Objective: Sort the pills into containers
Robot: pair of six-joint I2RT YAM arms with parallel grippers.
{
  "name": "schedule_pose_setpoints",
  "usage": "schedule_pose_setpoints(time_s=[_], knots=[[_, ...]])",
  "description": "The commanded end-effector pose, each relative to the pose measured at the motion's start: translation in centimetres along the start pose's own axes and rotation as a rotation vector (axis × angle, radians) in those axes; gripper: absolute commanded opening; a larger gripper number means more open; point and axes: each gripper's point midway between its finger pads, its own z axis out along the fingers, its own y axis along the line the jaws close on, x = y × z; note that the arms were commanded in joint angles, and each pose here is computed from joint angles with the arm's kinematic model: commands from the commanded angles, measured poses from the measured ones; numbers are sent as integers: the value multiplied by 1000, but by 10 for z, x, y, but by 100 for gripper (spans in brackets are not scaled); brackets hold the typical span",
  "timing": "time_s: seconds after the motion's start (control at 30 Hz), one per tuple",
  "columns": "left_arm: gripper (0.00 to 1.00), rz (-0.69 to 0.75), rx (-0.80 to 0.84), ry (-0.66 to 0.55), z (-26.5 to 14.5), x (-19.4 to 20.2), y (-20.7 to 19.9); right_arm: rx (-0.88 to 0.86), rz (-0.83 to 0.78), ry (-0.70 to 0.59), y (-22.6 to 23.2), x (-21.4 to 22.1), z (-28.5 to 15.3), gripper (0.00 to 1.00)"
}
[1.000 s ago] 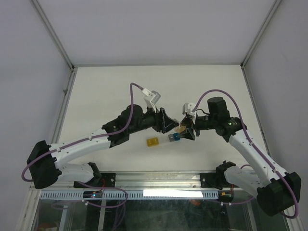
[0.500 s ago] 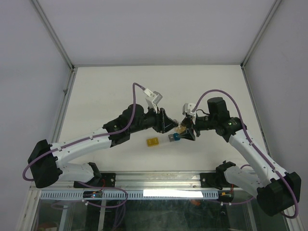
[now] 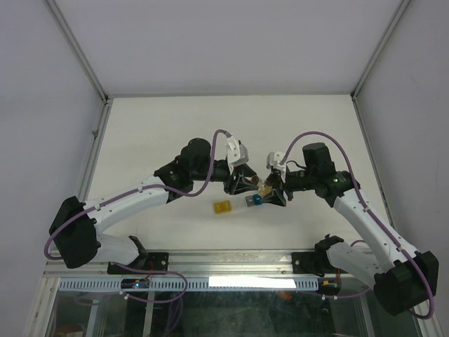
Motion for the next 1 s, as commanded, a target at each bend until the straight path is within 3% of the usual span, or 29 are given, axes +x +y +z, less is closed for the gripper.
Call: schedule_pose_setpoints(time_s=[0.0,0.13,0.43,0.83,0.97], knots=[[22,250,221,-4,3,-1,-9,34,-97,-95,-11,-37,-7,0],[24,335,333,-25,3,3,-15,33,-102,-98,-10,-38,-8,0],[30,429,339,-30,11,-6,9,37,-105,-97,-10,-38,-8,0],[76,433,245,-53,5,-23,15,38,-101,-94,-11,-37,-8,0],[99,446,149,-117,-7,-40,16,38,-100,-96,-11,-37,-9,0]])
